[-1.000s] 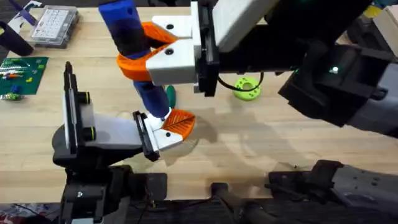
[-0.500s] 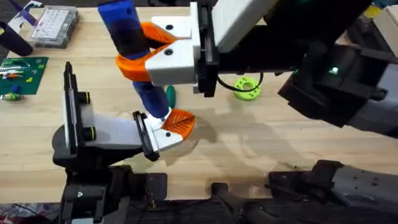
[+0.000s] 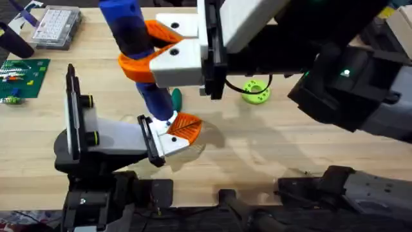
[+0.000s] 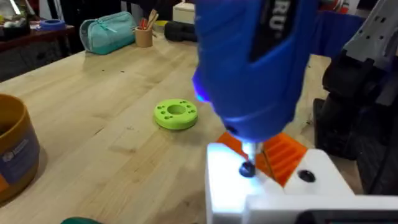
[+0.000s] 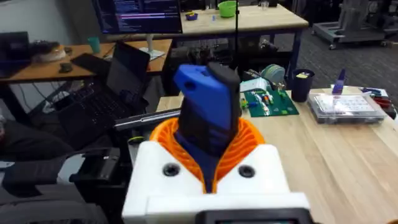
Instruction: Pick up the gripper from the table and insert it into the empty holder that is missing its gripper. Then pick up a screw, insert it into the mounting hole, and use the screwdriver to tighten it. Finally, clean up the table by picking up the vegetable and placing it into the bucket.
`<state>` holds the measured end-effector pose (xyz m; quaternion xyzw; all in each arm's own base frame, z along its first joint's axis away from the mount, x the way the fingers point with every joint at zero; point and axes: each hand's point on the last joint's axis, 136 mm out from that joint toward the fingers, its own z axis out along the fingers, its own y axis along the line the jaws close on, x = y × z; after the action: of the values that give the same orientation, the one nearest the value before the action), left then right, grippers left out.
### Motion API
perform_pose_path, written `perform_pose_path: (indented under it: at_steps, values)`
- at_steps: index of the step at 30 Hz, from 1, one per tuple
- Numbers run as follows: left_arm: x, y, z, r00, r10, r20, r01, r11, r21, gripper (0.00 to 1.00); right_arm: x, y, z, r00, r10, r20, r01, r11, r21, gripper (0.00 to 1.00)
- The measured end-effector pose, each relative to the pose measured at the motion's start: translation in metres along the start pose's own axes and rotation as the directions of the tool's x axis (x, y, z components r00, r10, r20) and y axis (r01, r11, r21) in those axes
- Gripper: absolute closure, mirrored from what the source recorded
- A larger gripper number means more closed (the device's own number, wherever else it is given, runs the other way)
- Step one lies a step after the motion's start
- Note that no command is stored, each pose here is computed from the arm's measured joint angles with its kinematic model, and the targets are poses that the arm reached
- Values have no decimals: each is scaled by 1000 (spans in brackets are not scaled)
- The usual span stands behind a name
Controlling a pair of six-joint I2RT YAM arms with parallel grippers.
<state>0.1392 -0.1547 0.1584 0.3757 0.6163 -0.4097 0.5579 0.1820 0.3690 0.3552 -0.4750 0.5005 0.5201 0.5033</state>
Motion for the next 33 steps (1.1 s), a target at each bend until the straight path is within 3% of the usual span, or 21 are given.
perform_pose_path:
  at_steps: [33]
  values:
    - [0,0,0,1000,-23,0,23,1000,-2,985,12,-4,5,1000,17,-22,-17,1000,0,956]
